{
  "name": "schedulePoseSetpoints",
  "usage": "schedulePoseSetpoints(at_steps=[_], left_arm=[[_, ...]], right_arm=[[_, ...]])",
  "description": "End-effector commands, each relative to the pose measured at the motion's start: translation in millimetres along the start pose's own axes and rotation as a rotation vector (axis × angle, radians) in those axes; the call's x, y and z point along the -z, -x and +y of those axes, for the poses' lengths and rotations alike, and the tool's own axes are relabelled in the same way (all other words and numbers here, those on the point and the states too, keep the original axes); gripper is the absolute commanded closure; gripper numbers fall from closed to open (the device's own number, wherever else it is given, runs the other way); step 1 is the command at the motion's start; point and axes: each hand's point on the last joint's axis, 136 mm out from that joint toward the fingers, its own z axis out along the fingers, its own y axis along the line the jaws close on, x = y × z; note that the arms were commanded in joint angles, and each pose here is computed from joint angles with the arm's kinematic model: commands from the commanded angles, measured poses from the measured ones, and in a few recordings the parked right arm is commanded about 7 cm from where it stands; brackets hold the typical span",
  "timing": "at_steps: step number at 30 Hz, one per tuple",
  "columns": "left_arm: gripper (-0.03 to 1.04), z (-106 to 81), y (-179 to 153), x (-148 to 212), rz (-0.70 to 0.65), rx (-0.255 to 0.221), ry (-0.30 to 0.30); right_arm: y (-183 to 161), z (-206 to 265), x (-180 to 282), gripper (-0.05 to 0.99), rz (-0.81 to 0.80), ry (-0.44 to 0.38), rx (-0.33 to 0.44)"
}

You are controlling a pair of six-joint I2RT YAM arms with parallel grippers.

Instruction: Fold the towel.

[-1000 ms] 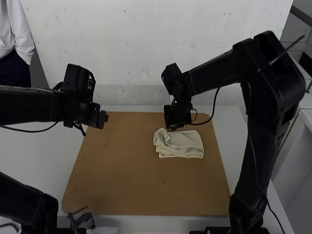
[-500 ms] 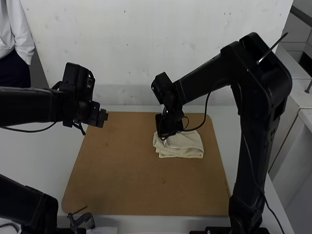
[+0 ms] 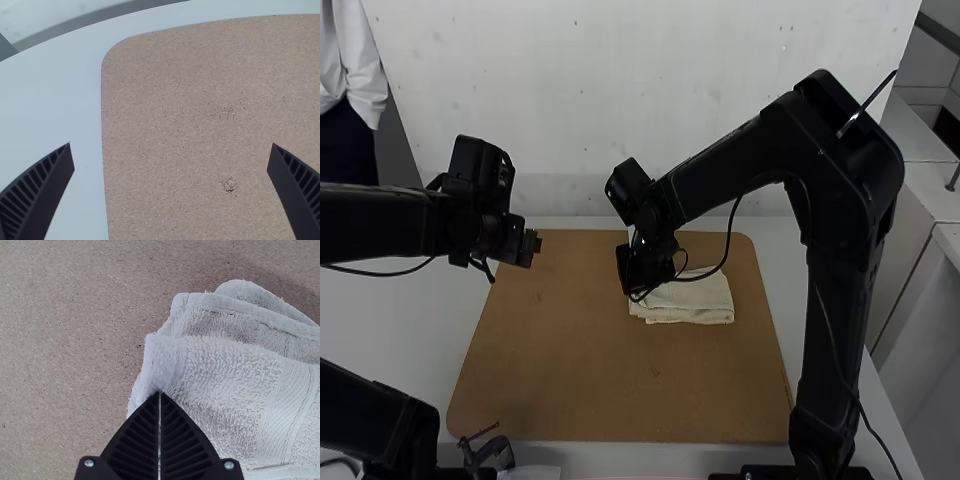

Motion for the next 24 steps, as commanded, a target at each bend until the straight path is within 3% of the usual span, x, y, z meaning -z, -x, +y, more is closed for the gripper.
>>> schedulePoseSetpoints(at_steps=[1,9,15,18,24], left_arm=[[0.01,0.4,4,1,-0.019,-0.002,-0.009],[0.01,0.3,4,0,-0.022,0.0,-0.011],[0.01,0.9,8,3,-0.037,0.003,-0.012],[0.01,1.1,9,4,-0.04,0.004,-0.012],[0.02,7.5,11,6,-0.049,0.016,-0.003]], right_arm=[[8,6,1,0.91,-0.014,0.016,-0.017],[33,-23,18,0.9,-0.075,0.001,-0.087],[55,-69,41,0.34,-0.147,-0.031,-0.144],[59,-100,50,-0.03,-0.175,-0.064,-0.184],[56,-168,74,-0.04,-0.283,-0.138,-0.256]])
